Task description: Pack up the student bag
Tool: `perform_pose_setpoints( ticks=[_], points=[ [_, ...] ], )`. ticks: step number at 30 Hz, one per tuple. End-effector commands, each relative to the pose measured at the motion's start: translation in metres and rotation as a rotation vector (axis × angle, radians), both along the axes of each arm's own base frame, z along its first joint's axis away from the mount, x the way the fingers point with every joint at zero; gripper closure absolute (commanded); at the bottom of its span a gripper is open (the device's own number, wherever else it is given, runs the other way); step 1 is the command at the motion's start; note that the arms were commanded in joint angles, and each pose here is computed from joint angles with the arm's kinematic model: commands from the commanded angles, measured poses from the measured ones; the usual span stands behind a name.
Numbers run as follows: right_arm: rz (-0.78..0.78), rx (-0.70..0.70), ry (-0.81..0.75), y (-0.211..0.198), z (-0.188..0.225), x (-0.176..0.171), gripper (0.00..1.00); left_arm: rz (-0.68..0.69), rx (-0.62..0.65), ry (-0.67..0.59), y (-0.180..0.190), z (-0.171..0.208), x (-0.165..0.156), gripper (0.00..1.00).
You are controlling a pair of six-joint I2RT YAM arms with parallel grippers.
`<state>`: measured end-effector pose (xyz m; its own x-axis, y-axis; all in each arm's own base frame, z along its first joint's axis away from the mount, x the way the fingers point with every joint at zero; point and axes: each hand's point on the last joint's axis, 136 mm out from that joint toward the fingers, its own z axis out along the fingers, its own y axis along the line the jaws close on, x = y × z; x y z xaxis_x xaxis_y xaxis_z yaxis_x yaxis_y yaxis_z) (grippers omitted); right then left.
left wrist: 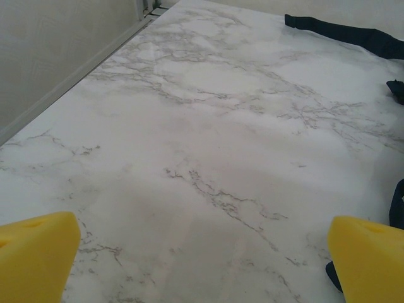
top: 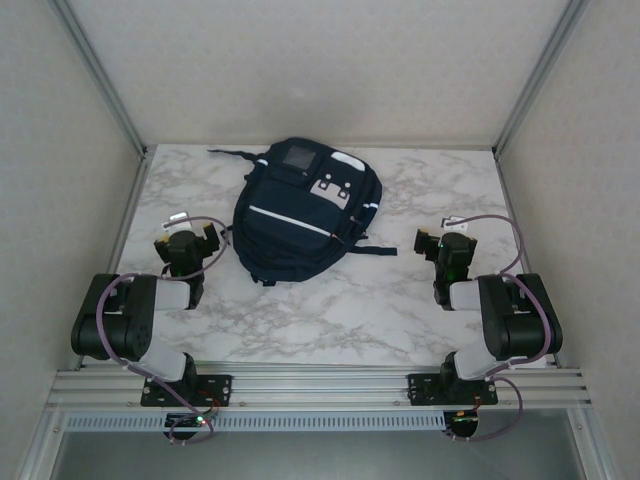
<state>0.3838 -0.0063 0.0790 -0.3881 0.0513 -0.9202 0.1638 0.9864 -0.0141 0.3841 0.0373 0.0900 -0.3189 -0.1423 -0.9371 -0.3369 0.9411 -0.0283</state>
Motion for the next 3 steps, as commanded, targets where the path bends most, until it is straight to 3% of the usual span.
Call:
perform_pose_setpoints(
  ticks=[1, 3],
  points=[
    [-0.006, -0.006, -0.03, 0.0003, 0.0065, 0.0047, 0.01, -0.015, 0.007, -0.025, -0.0033, 0.0059, 0.0037, 0.0],
    [-0.006, -0.006, -0.03, 0.0002, 0.0063, 0.0045, 0.01, -0.016, 0.007, -0.025, -0.0038, 0.0056, 0.0035, 0.0]
  ],
)
